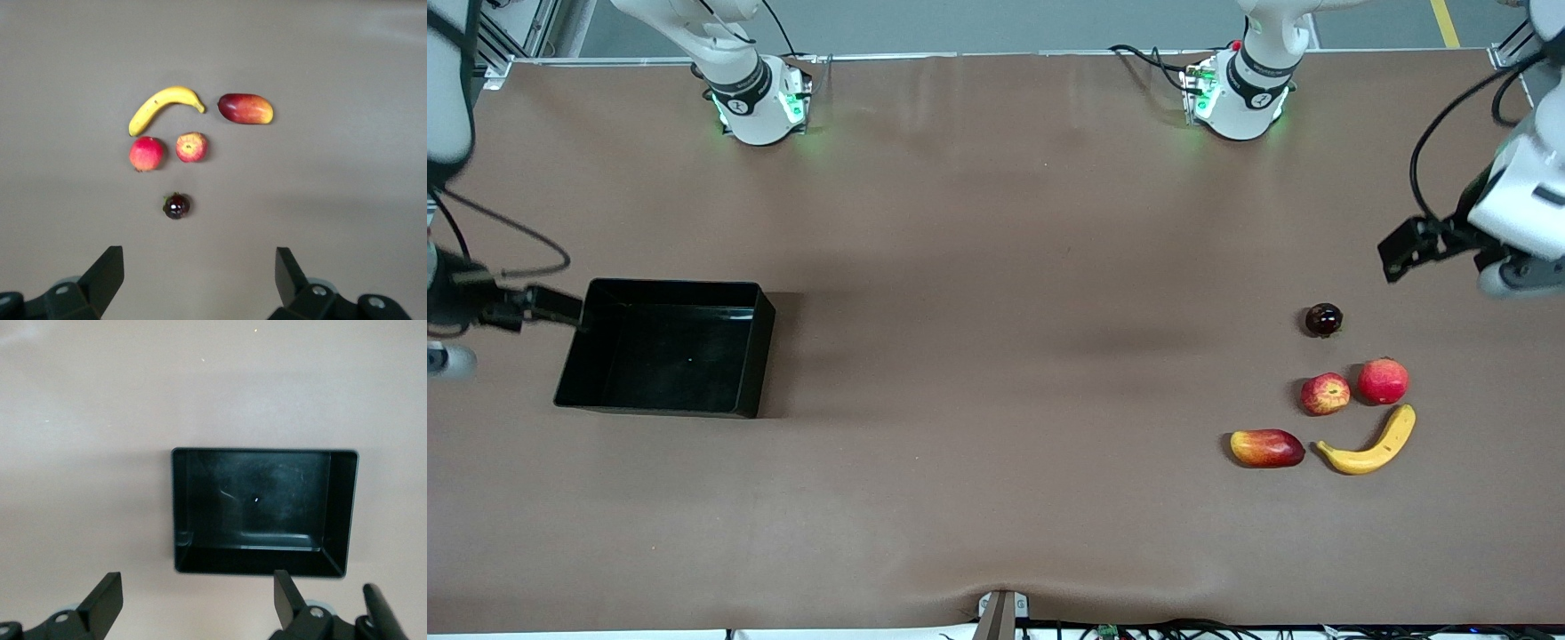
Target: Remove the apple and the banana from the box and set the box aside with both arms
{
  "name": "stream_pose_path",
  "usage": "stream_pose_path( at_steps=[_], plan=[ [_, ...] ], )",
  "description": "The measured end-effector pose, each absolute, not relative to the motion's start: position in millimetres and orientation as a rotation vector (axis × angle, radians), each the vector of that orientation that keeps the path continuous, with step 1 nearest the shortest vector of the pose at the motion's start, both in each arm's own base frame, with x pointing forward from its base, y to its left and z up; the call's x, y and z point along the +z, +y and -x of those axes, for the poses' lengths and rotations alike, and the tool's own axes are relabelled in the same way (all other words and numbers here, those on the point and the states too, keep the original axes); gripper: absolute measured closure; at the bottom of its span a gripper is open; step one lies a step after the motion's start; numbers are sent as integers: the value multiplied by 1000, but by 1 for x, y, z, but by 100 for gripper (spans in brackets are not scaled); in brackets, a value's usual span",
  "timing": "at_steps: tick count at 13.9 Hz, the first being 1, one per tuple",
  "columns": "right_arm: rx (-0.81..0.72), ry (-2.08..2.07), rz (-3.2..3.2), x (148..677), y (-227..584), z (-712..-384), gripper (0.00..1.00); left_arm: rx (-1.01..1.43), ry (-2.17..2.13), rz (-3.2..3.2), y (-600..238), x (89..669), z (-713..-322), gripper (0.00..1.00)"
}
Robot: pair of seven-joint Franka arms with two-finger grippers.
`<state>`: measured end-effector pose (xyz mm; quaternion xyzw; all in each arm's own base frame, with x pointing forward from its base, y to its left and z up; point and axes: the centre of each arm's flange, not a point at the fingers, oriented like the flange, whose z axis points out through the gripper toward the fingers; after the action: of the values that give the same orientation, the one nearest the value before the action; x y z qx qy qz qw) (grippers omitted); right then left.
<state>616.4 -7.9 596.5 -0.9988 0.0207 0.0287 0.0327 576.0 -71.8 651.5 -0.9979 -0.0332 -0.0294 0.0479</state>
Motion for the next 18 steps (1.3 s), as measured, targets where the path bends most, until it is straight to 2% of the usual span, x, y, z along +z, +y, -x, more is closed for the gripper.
stream_pose_path(
  at_steps=[4,11,18],
  plan=[
    [61,111,3081,658,2,-571,0,-66,-102,3092,-52,660,-550,0],
    [20,103,3107,711,4,-506,0,-54,-50,3105,-49,653,-521,0],
    [29,-2,3113,684,-2,-517,0,-95,-56,3107,-46,661,-513,0]
  ],
)
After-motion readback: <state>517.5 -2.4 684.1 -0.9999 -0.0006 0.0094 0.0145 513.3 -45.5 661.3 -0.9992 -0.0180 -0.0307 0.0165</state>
